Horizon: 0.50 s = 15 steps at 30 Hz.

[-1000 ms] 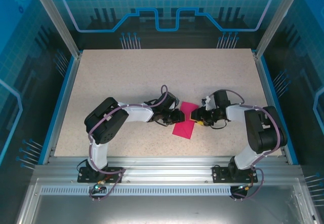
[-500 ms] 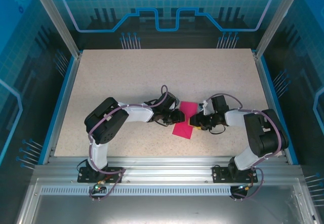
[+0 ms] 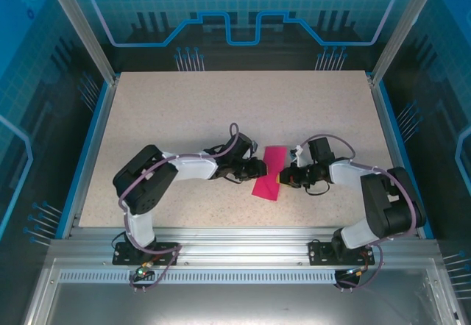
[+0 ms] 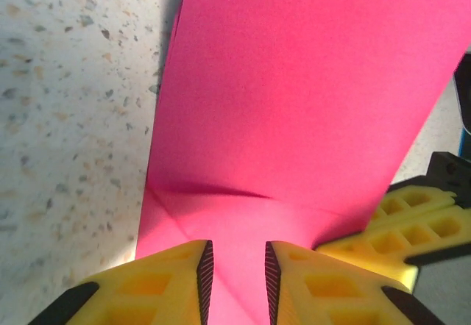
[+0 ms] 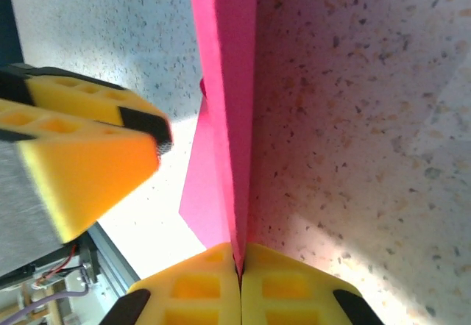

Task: Fold a paper plane with a square sheet of paper (pick it up from the middle)
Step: Turn over the triangle at the center of the table.

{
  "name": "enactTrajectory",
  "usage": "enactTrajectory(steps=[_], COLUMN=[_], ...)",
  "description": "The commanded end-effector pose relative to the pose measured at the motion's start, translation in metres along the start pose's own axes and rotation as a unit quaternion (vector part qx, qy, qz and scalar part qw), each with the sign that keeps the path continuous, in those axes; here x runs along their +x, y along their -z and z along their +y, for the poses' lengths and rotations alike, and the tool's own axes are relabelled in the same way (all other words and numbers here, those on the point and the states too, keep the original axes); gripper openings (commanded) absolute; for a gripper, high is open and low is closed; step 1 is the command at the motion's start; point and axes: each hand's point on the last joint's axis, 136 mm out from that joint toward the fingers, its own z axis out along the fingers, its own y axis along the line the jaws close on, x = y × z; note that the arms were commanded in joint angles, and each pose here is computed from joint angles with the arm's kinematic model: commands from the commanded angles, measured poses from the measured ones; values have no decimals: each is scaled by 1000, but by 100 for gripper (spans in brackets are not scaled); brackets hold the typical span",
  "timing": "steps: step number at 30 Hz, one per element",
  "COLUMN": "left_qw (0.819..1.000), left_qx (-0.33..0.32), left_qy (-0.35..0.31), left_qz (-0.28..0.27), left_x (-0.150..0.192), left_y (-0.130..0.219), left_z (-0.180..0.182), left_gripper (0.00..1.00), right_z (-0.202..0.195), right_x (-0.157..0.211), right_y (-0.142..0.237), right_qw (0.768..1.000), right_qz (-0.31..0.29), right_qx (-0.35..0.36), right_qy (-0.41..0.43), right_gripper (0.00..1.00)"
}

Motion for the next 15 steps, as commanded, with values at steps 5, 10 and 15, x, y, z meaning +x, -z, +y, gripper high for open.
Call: enactTrajectory(steps=[5,10,15], left_qw=[993,980,959], left_qx=[-41,-95,-130], left_qy=[-16,19,65], left_qz=[-110,-176,-242], left_x=[-20,-24,-26], left_y=[70,118,165], left_z=[-5,31,71], left_gripper=[32,34,38], right_z=[23,37,52], right_x=[-10,-22,-32], right_y=[58,136,158], right_qw=[977,877,762], right_qz=[-27,-72,-48], right_qx=[196,452,618], right_qy=[76,149,187], right_gripper=[4,6,6])
